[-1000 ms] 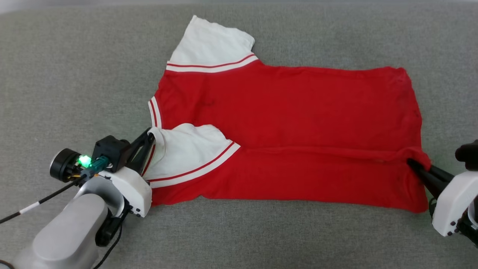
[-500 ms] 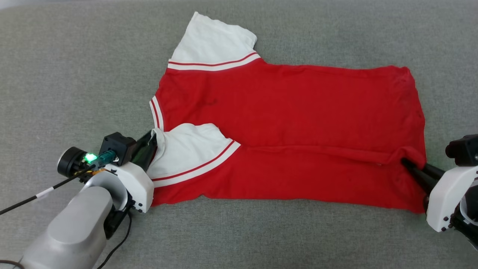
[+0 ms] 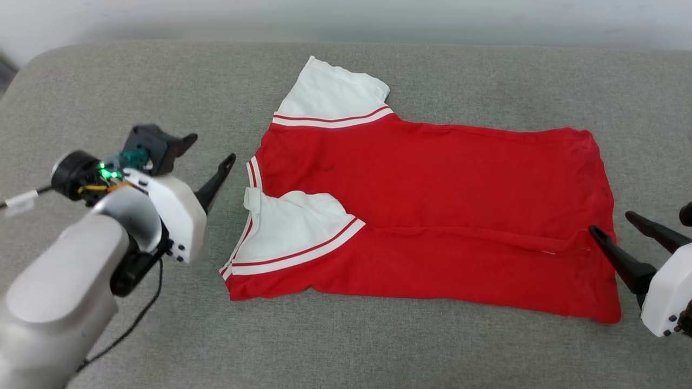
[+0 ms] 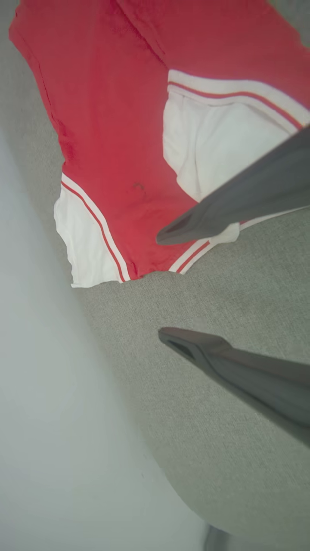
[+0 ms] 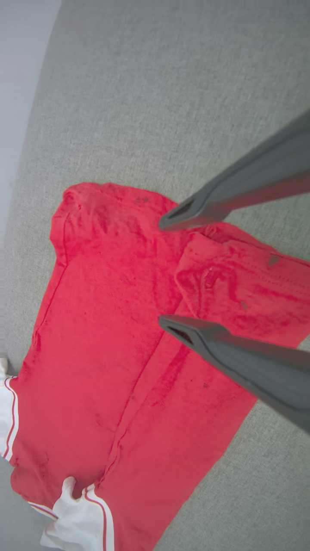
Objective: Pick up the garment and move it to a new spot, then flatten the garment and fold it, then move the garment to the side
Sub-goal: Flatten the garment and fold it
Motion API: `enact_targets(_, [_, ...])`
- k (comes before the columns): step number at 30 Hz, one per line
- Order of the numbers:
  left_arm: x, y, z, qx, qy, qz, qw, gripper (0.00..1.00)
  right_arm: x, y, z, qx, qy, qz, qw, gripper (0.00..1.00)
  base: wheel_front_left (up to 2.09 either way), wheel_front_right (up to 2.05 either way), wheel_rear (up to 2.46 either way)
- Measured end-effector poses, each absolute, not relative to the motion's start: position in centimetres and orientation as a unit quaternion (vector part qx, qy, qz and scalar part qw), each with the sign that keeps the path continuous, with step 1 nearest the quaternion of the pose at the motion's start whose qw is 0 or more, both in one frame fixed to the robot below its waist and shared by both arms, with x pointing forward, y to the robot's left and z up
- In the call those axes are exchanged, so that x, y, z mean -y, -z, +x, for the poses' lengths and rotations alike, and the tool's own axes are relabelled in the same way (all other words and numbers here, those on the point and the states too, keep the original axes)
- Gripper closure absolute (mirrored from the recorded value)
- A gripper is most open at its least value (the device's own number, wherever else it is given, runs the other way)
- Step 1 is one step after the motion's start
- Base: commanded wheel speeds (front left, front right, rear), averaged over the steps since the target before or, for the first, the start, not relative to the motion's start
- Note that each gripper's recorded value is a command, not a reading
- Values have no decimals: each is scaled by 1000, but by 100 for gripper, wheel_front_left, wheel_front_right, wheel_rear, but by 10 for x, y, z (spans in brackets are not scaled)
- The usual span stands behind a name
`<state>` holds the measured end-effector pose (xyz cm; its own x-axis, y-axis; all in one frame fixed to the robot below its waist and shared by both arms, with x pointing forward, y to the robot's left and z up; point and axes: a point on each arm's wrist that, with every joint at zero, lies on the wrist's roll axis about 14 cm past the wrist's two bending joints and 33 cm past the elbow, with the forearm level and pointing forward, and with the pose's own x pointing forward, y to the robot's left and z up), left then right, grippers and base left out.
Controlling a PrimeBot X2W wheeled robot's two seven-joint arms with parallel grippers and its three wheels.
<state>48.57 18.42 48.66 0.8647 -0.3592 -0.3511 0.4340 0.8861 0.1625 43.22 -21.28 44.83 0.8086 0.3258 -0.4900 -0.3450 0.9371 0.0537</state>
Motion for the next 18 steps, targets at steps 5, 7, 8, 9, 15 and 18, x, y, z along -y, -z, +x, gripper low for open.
enact_targets(5, [-179, -488, 478, -234, 229, 126, 936, 0, 212, -452, 433, -253, -174, -19, 952, 0, 0, 0, 0])
enact_targets(7, [-174, -479, 469, -281, 242, 129, 920, 0, 213, -453, 433, -253, -172, -21, 952, 0, 0, 0, 0])
enact_targets(8, [-173, -476, 465, -304, 248, 129, 911, 0, 213, -452, 432, -254, -171, -21, 952, 0, 0, 0, 0])
enact_targets(9, [-172, -472, 461, -325, 253, 134, 901, 0, 213, -451, 431, -257, -171, -21, 951, 0, 0, 0, 0])
enact_targets(15, [-170, -445, 433, -447, 271, 144, 840, 0, 209, -448, 428, -270, -172, -18, 947, 0, 0, 0, 0])
enact_targets(18, [-170, -432, 421, -499, 272, 126, 813, 0, 206, -446, 425, -278, -174, -16, 945, 0, 0, 0, 0])
